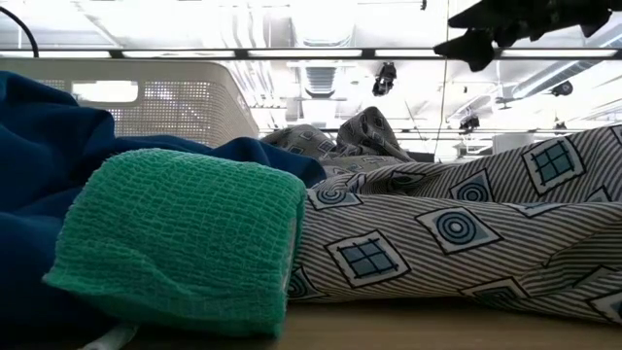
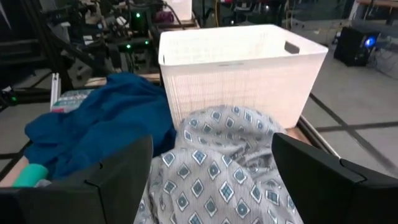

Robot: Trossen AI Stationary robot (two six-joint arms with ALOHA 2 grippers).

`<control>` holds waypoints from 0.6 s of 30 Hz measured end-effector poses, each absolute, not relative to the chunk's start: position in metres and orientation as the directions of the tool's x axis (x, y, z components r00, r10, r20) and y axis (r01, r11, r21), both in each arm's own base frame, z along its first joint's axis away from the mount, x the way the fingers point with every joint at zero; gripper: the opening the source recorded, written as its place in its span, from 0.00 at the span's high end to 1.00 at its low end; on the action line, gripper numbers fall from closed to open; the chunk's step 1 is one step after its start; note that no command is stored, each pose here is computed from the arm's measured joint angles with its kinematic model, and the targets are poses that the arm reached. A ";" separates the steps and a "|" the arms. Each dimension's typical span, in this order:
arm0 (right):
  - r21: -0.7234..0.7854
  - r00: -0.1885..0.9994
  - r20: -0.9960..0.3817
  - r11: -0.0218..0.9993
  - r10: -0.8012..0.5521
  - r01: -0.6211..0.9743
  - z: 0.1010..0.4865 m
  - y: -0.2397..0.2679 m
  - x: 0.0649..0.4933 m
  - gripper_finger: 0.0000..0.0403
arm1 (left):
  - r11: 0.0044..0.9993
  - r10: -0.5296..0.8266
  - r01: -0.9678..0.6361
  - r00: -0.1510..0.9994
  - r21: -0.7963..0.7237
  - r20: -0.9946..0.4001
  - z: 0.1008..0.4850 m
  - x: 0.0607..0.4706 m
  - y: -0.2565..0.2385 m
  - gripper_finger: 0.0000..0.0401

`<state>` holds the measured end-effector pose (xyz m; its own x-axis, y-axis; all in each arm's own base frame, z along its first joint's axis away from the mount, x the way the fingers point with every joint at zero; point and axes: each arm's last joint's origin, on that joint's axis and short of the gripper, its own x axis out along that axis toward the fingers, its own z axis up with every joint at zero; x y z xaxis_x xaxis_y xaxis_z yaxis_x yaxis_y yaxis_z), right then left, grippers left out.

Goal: Pick & Place Medicine items
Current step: Put the black bandage into the yellow bin

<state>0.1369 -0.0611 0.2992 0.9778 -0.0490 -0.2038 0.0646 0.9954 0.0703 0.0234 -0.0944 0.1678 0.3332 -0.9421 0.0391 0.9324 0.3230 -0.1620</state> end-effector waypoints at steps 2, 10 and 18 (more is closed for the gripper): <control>0.077 0.975 -0.217 0.995 -0.047 0.065 0.297 -0.062 0.139 0.19 | 0.323 -0.942 0.932 0.333 -0.162 0.039 0.168 0.023 -0.094 0.88; 0.104 0.961 -0.274 0.992 -0.039 0.070 0.288 -0.068 0.150 0.19 | 0.323 -0.942 0.932 0.333 -0.162 0.039 0.168 0.023 -0.094 0.88; 0.132 0.943 -0.332 0.988 -0.029 0.077 0.277 -0.074 0.161 0.19 | 0.323 -0.942 0.932 0.333 -0.162 0.039 0.168 0.023 -0.094 0.88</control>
<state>0.1609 -0.0742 0.2773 0.9430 -0.0294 -0.3316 0.0773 0.9882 0.1324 0.0234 -0.0945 0.1677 0.3334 -0.9420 0.0391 0.9323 0.3233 -0.1623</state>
